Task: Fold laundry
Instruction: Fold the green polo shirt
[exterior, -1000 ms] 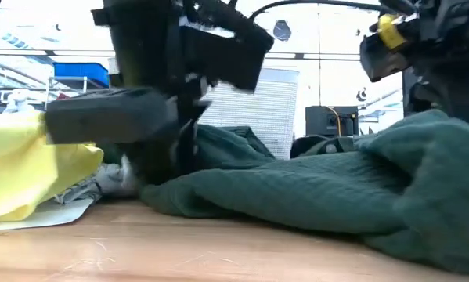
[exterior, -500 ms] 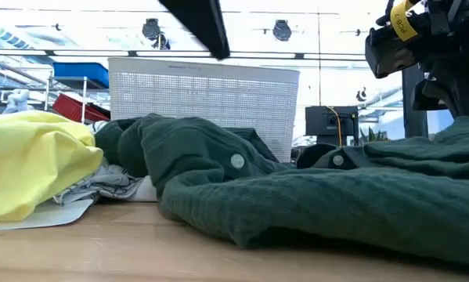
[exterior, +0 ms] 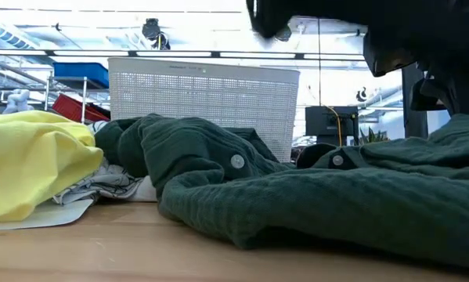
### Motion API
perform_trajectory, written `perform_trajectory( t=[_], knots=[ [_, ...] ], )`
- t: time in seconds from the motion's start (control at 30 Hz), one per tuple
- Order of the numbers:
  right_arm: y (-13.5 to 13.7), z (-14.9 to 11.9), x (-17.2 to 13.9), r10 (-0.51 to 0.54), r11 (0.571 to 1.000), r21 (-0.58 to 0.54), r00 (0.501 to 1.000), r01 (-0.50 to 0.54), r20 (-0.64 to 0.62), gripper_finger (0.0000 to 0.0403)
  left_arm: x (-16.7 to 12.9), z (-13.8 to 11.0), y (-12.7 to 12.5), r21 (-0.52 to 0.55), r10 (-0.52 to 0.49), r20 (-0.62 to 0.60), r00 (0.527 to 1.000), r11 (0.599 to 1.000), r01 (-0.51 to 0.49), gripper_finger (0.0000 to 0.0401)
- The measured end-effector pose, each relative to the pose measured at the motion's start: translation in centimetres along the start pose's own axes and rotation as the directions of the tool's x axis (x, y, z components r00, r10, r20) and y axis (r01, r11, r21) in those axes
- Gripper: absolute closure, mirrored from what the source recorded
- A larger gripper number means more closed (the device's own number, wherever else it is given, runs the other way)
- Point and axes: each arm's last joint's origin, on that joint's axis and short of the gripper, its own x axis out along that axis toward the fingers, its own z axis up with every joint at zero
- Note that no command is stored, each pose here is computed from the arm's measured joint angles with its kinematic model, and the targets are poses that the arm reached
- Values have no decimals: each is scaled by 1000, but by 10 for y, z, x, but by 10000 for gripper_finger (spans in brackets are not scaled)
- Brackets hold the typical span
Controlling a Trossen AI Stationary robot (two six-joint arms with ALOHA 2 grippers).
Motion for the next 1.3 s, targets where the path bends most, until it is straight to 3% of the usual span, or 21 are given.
perform_trajectory(
  t=[0.3, 0.57, 0.7, 0.83, 0.93, 1.13, 1.3],
  knots=[
    [0, 0, 0, 4, 1000, 8, 1000, -4, 3, 402, 41, -30, 16, 11, 91, -102, 991, 996, -90, 223],
    [0, 0, 0, 5, 1000, 10, 1000, -5, 4, 402, 47, -39, 23, 12, 90, -188, 978, 996, -89, 227],
    [1, 1, 0, 2, 1000, 5, 1000, -2, 14, 403, 46, -40, 27, -1, 103, -204, 973, 994, -106, 277],
    [2, 2, 0, 0, 1000, -27, 999, 1, 45, 403, 44, -38, 28, 16, 114, -211, 971, 993, -113, 376],
    [1, 3, -2, -13, 998, -55, 997, 17, 76, 403, 38, -31, 28, 28, 92, -210, 973, 996, -88, 387],
    [-3, -5, -32, 16, 996, -87, 987, -2, 157, 403, -30, 26, 30, 10, 83, -57, 995, 997, -83, 396],
    [-5, -18, -87, 94, 992, -117, 931, -56, 353, 403, -104, 67, 43, -5, 152, 125, 980, 988, -152, 398]
  ],
)
